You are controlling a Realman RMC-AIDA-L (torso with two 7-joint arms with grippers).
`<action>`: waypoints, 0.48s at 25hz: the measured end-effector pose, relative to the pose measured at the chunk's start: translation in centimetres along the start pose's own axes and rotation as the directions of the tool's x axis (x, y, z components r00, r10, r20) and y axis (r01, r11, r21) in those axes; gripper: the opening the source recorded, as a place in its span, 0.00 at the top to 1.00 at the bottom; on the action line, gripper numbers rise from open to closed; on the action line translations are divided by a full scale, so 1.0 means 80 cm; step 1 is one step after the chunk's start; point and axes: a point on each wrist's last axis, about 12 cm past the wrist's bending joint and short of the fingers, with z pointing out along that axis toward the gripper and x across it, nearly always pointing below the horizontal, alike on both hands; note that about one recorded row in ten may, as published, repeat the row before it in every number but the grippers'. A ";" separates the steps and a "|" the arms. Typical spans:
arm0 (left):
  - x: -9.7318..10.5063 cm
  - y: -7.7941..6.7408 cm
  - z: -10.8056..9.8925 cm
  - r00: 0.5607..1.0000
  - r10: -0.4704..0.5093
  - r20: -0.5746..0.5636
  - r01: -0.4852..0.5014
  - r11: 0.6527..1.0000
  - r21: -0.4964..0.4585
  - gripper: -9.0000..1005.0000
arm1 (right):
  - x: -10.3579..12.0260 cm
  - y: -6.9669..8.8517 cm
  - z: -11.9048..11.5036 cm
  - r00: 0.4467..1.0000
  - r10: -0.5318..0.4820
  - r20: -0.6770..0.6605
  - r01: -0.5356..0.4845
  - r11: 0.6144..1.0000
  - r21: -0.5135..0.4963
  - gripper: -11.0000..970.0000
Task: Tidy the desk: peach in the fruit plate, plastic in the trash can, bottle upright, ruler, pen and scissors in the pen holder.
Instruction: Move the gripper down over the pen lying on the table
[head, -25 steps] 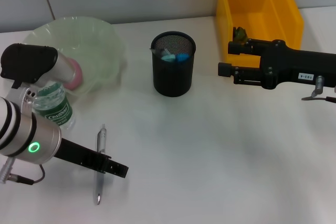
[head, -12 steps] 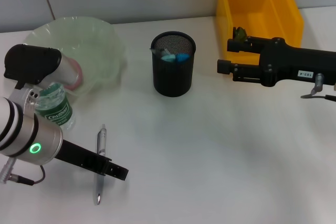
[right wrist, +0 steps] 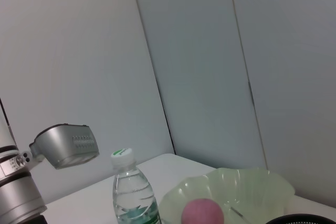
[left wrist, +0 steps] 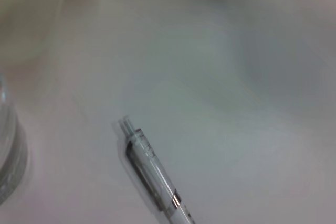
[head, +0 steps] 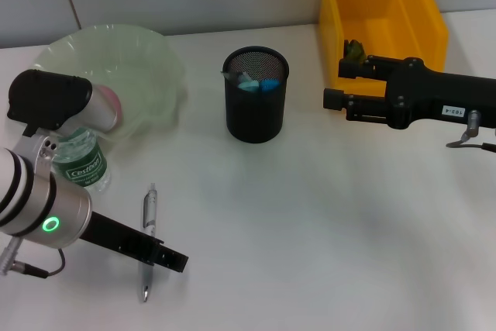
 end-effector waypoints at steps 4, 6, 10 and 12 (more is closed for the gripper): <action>0.001 -0.002 0.001 1.000 0.009 -0.007 -0.009 1.000 0.001 0.19 | 0.000 0.000 -0.001 1.000 0.006 0.003 -0.006 1.000 0.003 0.25; 0.001 -0.003 0.002 1.000 0.017 -0.011 -0.017 1.000 0.001 0.21 | -0.001 -0.001 -0.002 1.000 0.006 0.008 -0.006 1.000 0.007 0.25; 0.001 -0.004 0.003 1.000 0.022 -0.014 -0.022 1.000 0.001 0.28 | -0.001 -0.001 -0.002 1.000 0.007 0.010 -0.007 1.000 0.008 0.25; 0.001 -0.005 0.003 0.999 0.030 -0.019 -0.030 1.000 -0.001 0.32 | -0.001 -0.001 -0.002 1.000 0.007 0.011 -0.007 1.000 0.007 0.25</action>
